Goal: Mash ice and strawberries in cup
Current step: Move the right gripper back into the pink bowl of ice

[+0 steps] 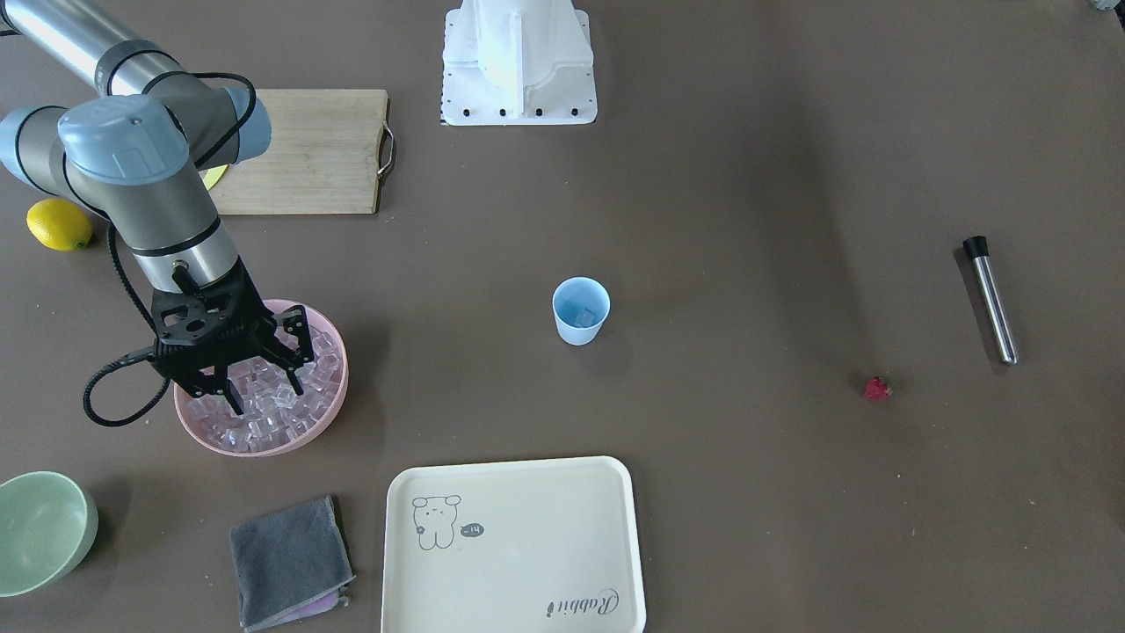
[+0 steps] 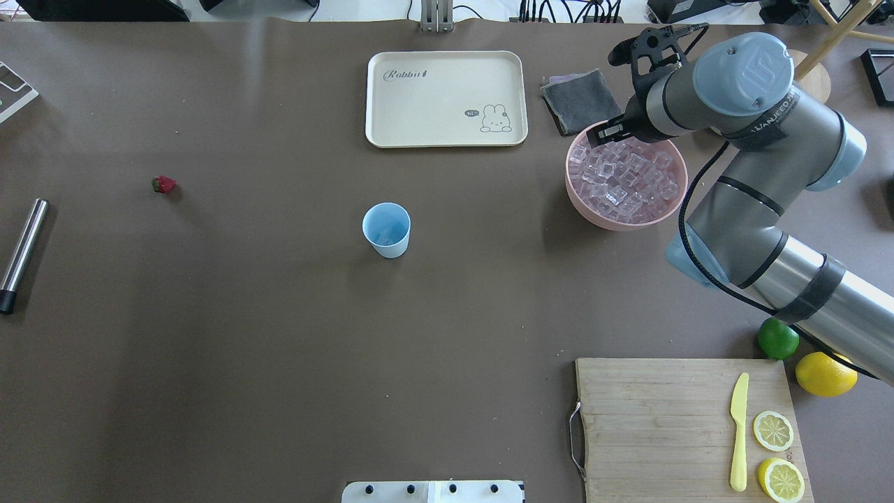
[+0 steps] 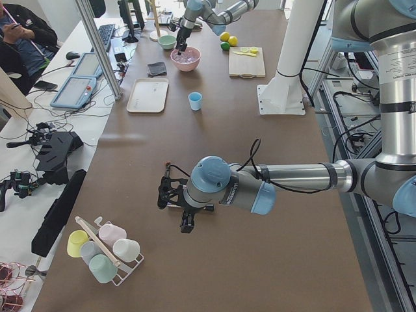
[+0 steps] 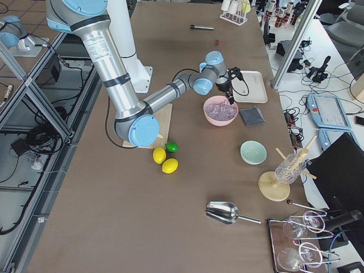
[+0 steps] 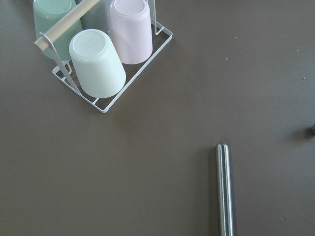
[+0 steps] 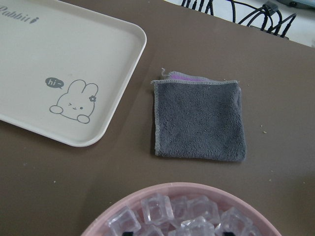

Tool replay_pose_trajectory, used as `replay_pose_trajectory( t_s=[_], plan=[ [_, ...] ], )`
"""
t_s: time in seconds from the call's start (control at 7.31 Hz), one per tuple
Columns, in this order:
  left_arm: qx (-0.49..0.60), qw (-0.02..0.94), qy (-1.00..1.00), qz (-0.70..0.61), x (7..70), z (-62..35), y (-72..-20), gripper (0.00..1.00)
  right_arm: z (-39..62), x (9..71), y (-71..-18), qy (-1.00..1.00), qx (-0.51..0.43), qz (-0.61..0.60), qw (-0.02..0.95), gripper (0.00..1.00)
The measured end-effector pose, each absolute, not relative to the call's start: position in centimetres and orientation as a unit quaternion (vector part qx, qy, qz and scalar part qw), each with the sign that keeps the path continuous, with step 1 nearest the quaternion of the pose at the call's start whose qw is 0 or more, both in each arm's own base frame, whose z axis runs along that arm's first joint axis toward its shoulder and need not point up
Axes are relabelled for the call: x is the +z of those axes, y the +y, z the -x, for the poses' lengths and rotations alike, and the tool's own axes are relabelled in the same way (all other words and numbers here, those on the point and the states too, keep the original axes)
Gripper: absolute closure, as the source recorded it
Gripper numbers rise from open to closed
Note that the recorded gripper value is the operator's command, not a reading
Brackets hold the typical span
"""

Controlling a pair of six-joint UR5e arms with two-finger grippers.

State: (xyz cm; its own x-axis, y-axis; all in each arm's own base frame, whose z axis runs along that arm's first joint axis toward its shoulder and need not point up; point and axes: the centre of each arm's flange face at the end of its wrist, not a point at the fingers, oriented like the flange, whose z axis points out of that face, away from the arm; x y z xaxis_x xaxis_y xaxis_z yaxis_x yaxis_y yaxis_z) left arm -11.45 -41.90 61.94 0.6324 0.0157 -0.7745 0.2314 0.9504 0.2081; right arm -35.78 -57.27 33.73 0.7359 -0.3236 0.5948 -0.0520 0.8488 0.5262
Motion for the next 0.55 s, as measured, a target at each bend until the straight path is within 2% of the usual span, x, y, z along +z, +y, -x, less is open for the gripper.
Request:
replay_pose_trajectory(
  t_s=[0.55],
  plan=[
    [-0.063,0.892,0.424,-0.146,61.84,11.66,-41.86,0.01,36.46,34.76,-57.89,-0.325,-0.105,-0.264,0.902,0.4]
  ],
)
